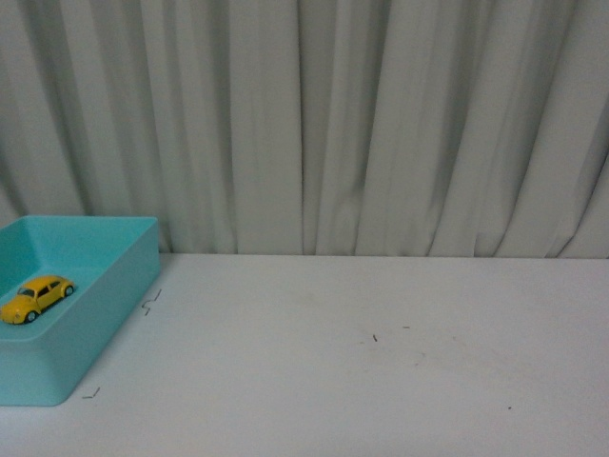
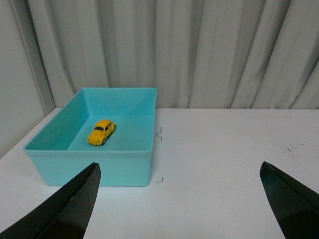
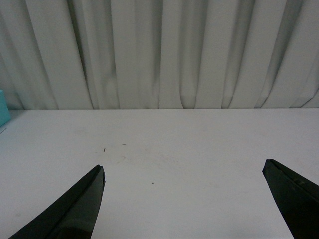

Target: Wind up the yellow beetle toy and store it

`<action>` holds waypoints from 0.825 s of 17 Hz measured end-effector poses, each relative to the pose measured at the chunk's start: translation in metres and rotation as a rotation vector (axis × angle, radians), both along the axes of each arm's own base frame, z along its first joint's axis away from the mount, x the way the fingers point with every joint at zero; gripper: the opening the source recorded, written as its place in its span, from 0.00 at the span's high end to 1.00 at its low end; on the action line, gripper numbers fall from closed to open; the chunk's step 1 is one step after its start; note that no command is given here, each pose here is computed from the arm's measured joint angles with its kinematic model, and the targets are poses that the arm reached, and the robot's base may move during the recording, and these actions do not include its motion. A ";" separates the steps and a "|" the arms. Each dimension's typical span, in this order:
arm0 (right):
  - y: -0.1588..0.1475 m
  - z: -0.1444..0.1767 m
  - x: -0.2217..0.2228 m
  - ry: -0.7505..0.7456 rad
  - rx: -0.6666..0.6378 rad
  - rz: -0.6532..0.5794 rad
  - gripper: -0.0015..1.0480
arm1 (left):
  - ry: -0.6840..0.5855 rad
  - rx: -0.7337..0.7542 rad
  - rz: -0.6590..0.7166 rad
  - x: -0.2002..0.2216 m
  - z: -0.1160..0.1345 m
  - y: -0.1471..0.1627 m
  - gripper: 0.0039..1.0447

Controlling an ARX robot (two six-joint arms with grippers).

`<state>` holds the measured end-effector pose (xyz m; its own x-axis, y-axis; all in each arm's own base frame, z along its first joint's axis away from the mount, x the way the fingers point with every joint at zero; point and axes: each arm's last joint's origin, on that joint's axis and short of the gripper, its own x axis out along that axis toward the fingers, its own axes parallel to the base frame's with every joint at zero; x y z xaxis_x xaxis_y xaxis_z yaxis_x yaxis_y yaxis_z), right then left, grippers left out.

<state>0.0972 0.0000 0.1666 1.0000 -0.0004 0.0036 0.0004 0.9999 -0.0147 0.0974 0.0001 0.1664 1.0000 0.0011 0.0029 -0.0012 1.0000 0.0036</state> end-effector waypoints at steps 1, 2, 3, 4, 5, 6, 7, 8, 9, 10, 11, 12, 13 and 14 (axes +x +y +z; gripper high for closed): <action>0.000 0.000 0.000 0.000 0.000 0.000 0.06 | 0.000 0.000 0.000 0.000 0.000 0.000 0.06; 0.000 0.000 0.000 0.000 0.000 0.000 0.06 | 0.000 0.000 0.000 0.000 0.000 0.000 0.06; 0.000 0.000 0.000 0.000 0.000 0.000 0.06 | 0.000 0.000 0.000 0.000 0.000 0.000 0.06; 0.000 0.000 0.000 0.000 0.000 0.000 0.06 | 0.000 0.000 0.000 0.000 0.000 0.000 0.06; 0.000 0.000 0.000 0.000 0.000 0.000 0.06 | 0.000 0.000 0.000 0.000 0.000 0.000 0.06; 0.000 0.000 0.000 0.000 0.000 0.000 0.06 | 0.000 0.000 0.000 0.000 0.000 0.000 0.06; 0.000 0.000 0.000 0.000 0.000 0.000 0.06 | 0.000 0.000 0.000 0.000 0.000 0.000 0.06; 0.000 0.000 0.000 0.000 0.000 0.000 0.06 | -0.001 0.000 0.000 0.000 0.000 0.000 0.06; 0.000 0.000 0.000 -0.002 0.000 0.000 0.06 | -0.001 0.000 0.000 0.000 0.000 0.000 0.06; 0.000 0.000 0.000 -0.002 0.000 0.000 0.06 | -0.001 0.000 0.000 0.000 0.000 0.000 0.06; 0.000 0.000 0.000 -0.002 0.000 0.000 0.06 | 0.000 0.000 0.001 0.000 0.000 0.000 0.06; 0.000 0.000 0.000 -0.002 0.000 0.000 0.06 | -0.001 0.000 0.000 0.000 0.000 0.000 0.06; 0.000 0.000 0.000 0.000 0.000 0.000 0.06 | 0.001 0.000 0.000 0.000 0.000 0.000 0.06; 0.000 0.000 0.000 0.000 0.000 0.000 0.06 | 0.001 0.000 -0.001 0.000 0.000 0.000 0.06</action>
<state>0.0973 0.0000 0.1666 1.0000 -0.0008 0.0040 0.0008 0.9999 -0.0143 0.0974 0.0001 0.1662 1.0000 0.0004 0.0017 -0.0004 1.0000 0.0036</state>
